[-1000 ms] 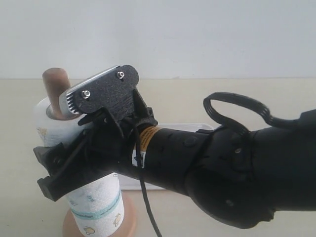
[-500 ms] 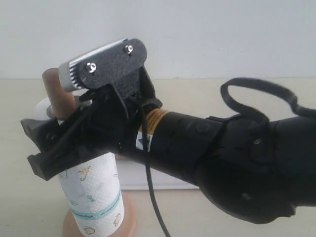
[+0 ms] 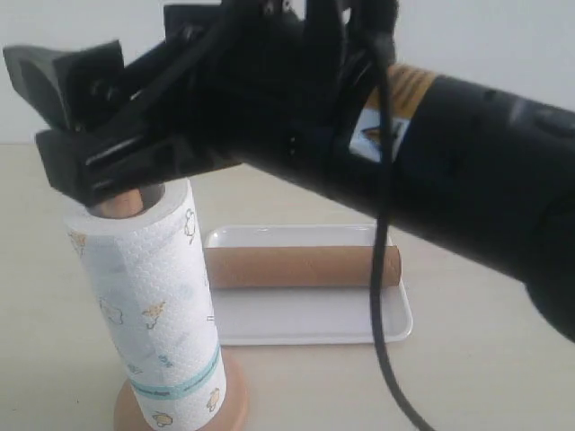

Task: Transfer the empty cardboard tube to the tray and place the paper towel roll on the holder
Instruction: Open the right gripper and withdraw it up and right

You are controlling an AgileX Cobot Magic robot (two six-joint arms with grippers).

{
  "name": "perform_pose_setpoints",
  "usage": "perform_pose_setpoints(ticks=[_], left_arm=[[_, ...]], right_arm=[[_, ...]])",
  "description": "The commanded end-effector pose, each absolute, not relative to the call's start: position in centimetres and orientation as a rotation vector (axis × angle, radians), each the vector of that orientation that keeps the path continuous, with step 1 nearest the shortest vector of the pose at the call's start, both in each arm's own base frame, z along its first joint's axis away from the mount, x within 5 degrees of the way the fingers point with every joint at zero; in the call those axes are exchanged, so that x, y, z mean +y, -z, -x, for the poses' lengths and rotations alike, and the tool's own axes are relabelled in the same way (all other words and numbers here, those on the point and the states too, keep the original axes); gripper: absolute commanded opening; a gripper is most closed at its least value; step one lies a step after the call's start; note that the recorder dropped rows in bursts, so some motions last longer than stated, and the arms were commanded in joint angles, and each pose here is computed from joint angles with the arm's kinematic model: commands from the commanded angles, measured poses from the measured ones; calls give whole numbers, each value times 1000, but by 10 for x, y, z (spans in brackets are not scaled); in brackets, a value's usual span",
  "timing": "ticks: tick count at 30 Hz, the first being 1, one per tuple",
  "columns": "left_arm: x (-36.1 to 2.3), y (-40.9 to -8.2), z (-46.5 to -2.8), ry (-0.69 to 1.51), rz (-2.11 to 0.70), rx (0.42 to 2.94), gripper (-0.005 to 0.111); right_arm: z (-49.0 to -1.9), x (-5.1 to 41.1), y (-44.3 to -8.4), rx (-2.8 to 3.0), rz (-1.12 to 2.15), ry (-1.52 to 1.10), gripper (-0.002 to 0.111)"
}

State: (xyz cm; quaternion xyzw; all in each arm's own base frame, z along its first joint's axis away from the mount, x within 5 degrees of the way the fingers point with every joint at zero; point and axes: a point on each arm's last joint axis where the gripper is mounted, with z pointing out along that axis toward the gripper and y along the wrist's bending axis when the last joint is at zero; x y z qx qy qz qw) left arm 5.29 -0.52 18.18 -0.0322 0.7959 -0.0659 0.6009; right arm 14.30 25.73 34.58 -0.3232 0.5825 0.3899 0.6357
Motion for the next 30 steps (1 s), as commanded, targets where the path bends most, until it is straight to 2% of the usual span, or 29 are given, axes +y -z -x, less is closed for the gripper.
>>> perform_pose_setpoints(ticks=[1, 6, 8, 11, 12, 13, 14, 30], left_arm=[[-5, -181, -53, 150, 81, 1845, 4], [-5, -181, -53, 150, 81, 1845, 4], [-5, -181, -53, 150, 81, 1845, 4], [-5, -181, -53, 150, 81, 1845, 4], [-5, -181, -53, 150, 81, 1845, 4], [-5, -181, -53, 150, 81, 1845, 4], [-5, -181, -53, 150, 81, 1845, 4], [-5, -181, -53, 150, 81, 1845, 4]], right_arm=[[-133, 240, -371, 1245, 728, -880, 85], [-121, 216, -389, 1208, 780, -788, 84], [-116, 205, -396, 1209, 781, -765, 79], [-108, 191, -402, 1213, 819, -733, 54], [-105, 187, -403, 1217, 837, -723, 41], [-101, 181, -403, 1244, 867, -719, 10], [-99, 179, -403, 1258, 882, -716, 0], [-97, 175, -401, 1296, 898, -728, 1]])
